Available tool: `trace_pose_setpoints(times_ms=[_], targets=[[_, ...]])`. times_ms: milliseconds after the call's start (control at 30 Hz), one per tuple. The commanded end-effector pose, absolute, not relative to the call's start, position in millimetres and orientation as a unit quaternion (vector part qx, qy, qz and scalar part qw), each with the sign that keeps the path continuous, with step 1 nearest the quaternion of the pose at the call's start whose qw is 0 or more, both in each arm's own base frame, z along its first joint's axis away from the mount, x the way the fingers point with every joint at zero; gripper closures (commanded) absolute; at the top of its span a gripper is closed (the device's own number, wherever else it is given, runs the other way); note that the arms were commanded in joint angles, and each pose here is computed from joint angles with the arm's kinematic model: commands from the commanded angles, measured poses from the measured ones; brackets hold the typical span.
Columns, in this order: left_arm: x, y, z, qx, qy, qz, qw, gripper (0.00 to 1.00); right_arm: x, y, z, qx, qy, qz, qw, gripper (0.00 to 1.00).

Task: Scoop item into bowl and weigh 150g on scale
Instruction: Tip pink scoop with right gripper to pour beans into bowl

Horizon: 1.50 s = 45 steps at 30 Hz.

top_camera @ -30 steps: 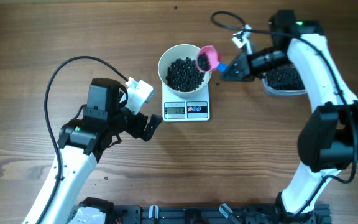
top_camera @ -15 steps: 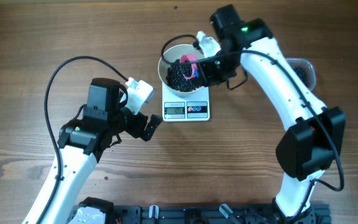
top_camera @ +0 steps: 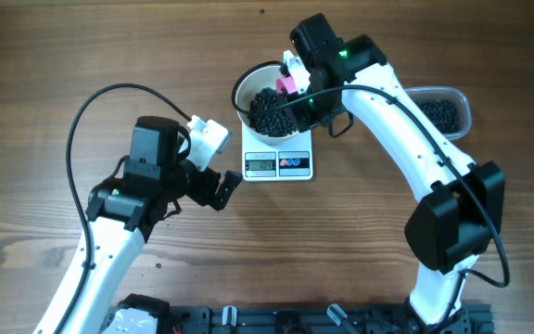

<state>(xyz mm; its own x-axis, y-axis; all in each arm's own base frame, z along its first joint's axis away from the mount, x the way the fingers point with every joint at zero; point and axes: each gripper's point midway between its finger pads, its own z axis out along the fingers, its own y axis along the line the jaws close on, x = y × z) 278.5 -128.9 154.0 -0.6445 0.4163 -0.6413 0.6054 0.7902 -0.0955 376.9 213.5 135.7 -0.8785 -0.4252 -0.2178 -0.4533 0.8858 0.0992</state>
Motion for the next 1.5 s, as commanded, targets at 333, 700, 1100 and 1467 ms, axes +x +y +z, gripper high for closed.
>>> trace_pose_setpoints(times_ms=[333, 700, 1100, 1467], targets=[[275.8, -132.0, 149.2, 0.289, 0.894, -0.161, 0.303, 0.00, 402.7, 205.5, 193.5, -0.235, 0.953, 0.020, 0.191, 0.96], [275.8, -132.0, 149.2, 0.289, 0.894, -0.161, 0.303, 0.00, 396.8, 209.1, 197.1, -0.283, 0.933, -0.075, 0.207, 0.96], [275.8, -132.0, 149.2, 0.289, 0.894, -0.161, 0.303, 0.00, 398.2, 206.8, 196.2, -0.277, 0.937, -0.064, 0.204, 0.96], [275.8, -132.0, 149.2, 0.289, 0.894, -0.161, 0.303, 0.00, 405.6, 173.9, 224.5, -0.204, 0.953, 0.090, 0.206, 0.96]])
